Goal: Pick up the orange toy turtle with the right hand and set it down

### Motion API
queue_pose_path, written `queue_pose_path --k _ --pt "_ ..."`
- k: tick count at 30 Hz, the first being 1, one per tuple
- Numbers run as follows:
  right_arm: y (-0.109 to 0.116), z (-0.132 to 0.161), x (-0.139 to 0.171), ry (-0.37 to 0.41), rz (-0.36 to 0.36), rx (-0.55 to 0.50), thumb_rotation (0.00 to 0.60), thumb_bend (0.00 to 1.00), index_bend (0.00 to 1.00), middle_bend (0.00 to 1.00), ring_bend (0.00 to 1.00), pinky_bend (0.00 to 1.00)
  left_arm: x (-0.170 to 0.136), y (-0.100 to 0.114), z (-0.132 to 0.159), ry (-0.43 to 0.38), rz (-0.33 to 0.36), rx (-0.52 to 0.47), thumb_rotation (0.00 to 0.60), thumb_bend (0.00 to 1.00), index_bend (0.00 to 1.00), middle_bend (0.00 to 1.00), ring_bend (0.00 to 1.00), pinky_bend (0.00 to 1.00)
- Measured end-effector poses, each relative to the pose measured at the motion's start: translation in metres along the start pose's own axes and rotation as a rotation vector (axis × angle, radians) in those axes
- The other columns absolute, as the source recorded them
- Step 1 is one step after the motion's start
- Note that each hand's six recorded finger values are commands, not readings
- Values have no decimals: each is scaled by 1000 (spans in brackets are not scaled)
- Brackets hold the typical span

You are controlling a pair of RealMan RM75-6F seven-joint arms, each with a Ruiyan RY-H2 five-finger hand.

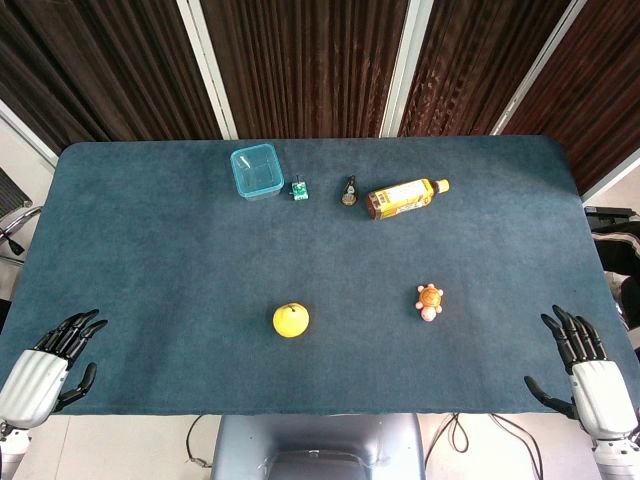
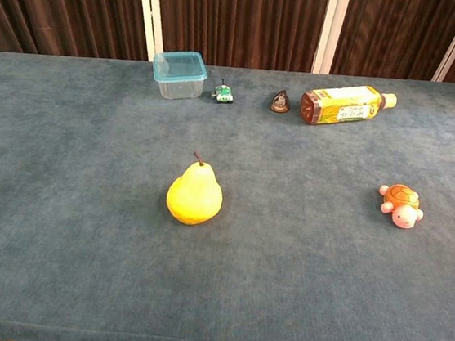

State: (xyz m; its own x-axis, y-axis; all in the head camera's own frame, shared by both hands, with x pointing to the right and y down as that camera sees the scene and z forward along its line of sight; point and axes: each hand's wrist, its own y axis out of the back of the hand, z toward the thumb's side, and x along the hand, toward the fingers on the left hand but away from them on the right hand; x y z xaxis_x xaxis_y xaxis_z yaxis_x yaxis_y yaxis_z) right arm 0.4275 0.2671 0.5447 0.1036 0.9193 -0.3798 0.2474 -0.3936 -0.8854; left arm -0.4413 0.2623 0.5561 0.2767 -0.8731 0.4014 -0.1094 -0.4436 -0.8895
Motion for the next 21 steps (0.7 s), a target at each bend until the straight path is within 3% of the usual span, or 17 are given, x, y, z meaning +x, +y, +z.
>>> queue_pose_path --k 8,12,14,16,18,21 --pt "-2 0 -4 -5 10 -13 600 337 0 0 0 36 -4 0 0 -10 -14 7 600 525 114 22 87 326" --pt "-2 1 -11 8 -5 -14 600 337 23 2 40 167 -6 0 -2 0 -19 5 600 526 116 28 89 329" --pt "-1 1 -14 13 -14 0 600 337 79 45 185 329 -7 1 -4 9 -19 -1 600 526 121 34 93 332" --pt "0 3 -20 24 -36 27 600 337 179 132 455 579 -7 1 -4 11 -19 -1 600 526 125 36 98 334" --pt "0 4 -27 35 -55 54 600 337 244 183 617 729 -8 1 -4 10 -23 -2 600 526 130 38 102 337" --pt "0 9 -42 56 -74 93 600 337 303 225 747 860 -8 1 -3 9 -28 -4 600 526 135 42 105 342"
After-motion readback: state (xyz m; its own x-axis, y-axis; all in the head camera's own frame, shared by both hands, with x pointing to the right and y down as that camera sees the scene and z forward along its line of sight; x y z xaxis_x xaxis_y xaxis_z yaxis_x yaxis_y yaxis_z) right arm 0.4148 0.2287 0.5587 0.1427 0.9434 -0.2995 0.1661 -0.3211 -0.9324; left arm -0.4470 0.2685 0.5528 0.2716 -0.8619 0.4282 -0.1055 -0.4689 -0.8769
